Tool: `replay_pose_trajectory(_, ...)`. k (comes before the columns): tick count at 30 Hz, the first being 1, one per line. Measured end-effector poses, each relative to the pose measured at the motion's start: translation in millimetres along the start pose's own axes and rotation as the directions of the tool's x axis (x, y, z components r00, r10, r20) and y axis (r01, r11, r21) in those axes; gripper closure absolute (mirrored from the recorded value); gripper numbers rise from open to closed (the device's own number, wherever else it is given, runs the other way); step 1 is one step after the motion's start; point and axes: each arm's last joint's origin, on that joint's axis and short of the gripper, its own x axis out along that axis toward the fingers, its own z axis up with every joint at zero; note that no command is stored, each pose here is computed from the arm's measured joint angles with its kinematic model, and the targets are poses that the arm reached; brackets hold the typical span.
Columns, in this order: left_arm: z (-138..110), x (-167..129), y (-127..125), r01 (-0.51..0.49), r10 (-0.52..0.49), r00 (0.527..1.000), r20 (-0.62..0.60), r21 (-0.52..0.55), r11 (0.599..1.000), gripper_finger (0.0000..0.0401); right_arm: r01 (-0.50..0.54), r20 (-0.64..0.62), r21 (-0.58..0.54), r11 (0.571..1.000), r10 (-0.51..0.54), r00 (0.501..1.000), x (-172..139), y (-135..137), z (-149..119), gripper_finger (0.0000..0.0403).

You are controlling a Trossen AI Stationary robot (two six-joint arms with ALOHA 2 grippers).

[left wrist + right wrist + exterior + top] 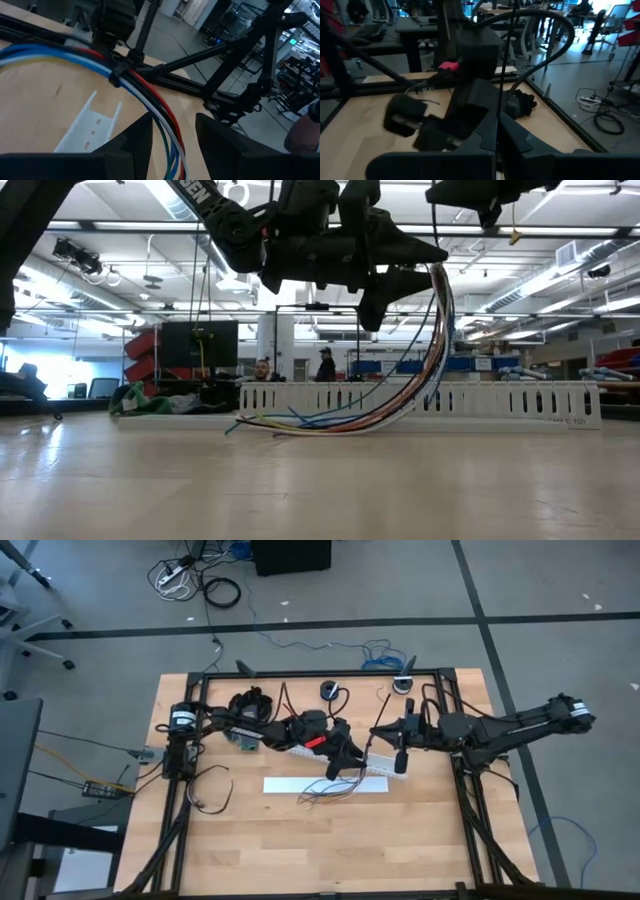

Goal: Ziptie cables
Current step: Put the ziptied cables into the white cable duct

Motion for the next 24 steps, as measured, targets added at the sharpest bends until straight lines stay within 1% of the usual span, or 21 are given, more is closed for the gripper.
replay_pose_trajectory(5, -1.7, 0.2, 0.2, -0.005, 0.005, 1.000, -0.015, -0.015, 1.000, 0.0259, 0.019, 0.016, -0.016, 1.000, -0.019, 1.000, 6.1, -0.9, 0.1, 0.0403)
replay_pose_trajectory(10, -2.6, 1.7, -3.3, 0.007, -0.007, 1.000, -0.015, -0.008, 1.000, 0.0259, 0.032, 0.015, -0.017, 0.999, -0.032, 0.999, 7.1, -3.2, 0.1, 0.0403)
replay_pose_trajectory(13, -2.2, 1.9, -2.9, -0.026, 0.026, 1.000, 0.001, 0.005, 1.000, 0.0267, 0.033, 0.016, -0.016, 0.999, -0.033, 0.999, 7.1, -3.3, 0.2, 0.0403)
replay_pose_trajectory(16, -1.6, 1.6, -1.5, -0.048, 0.048, 0.999, 0.010, 0.019, 0.999, 0.0288, 0.033, 0.016, -0.012, 0.999, -0.033, 0.999, 7.1, -3.3, 0.2, 0.0403)
replay_pose_trajectory(20, -2.5, 2.3, -3.7, -0.018, 0.019, 1.000, -0.002, 0.090, 0.996, 0.0326, 0.033, 0.015, -0.010, 0.999, -0.033, 0.999, 7.0, -3.3, 0.1, 0.0403)
replay_pose_trajectory(24, -2.8, 3.0, -4.6, -0.046, 0.045, 0.999, 0.010, 0.113, 0.992, 0.0374, 0.023, 0.015, -0.009, 1.000, -0.023, 1.000, 7.1, -3.0, 0.1, 0.0403)
